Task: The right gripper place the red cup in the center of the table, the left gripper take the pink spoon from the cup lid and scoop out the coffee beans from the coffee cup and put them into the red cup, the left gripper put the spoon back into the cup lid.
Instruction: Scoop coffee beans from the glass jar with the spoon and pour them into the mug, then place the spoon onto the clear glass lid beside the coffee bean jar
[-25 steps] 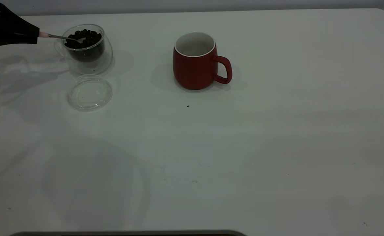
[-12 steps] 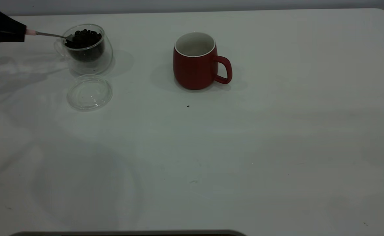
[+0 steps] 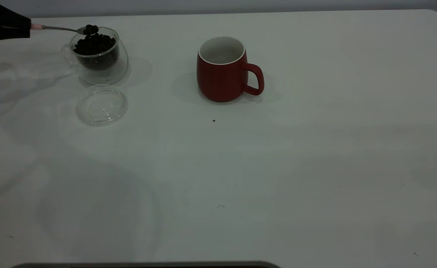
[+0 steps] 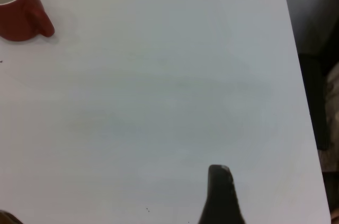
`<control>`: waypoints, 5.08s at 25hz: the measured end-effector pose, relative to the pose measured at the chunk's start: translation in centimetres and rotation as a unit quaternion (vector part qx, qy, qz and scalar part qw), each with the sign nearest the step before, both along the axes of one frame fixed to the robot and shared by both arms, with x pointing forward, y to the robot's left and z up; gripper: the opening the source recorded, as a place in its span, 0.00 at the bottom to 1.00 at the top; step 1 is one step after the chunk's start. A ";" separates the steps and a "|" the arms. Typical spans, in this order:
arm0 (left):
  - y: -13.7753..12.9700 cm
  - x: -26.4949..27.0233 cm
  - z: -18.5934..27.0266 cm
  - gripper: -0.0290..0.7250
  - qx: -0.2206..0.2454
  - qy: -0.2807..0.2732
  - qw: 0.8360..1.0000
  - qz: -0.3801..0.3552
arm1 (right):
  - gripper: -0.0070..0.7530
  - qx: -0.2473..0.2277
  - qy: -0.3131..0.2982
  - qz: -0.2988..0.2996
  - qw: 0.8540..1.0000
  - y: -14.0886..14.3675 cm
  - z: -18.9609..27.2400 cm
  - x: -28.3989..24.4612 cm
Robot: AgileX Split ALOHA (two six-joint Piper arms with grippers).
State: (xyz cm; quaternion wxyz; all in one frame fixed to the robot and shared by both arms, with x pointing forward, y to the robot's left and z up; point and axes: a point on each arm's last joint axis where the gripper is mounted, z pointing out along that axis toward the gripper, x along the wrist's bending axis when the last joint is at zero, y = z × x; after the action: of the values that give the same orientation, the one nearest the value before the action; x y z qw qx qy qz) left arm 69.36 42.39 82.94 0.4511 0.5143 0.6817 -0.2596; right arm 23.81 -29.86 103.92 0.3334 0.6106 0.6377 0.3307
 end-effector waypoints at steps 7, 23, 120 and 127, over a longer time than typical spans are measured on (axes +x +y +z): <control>-1.3 0.4 0.1 0.20 -0.009 0.011 1.000 -0.003 | 0.78 0.000 0.000 0.000 1.000 0.0 0.0 0.0; -10.4 2.0 0.4 0.20 -0.030 0.006 0.996 -0.081 | 0.78 0.000 0.000 0.000 1.000 0.0 0.0 0.0; -4.7 -6.5 0.5 0.20 0.137 -0.006 0.984 -0.116 | 0.78 0.000 0.000 0.000 1.000 0.0 0.0 0.0; -5.1 -6.4 -3.2 0.20 0.114 -0.021 0.987 -0.107 | 0.78 0.000 0.000 0.000 1.000 0.0 0.0 0.0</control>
State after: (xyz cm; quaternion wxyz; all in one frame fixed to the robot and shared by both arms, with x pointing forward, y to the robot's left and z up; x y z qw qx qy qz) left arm 62.92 37.31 79.78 0.3734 0.6377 0.6381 -0.2164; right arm 23.81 -29.86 103.92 0.3334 0.6106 0.6377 0.3307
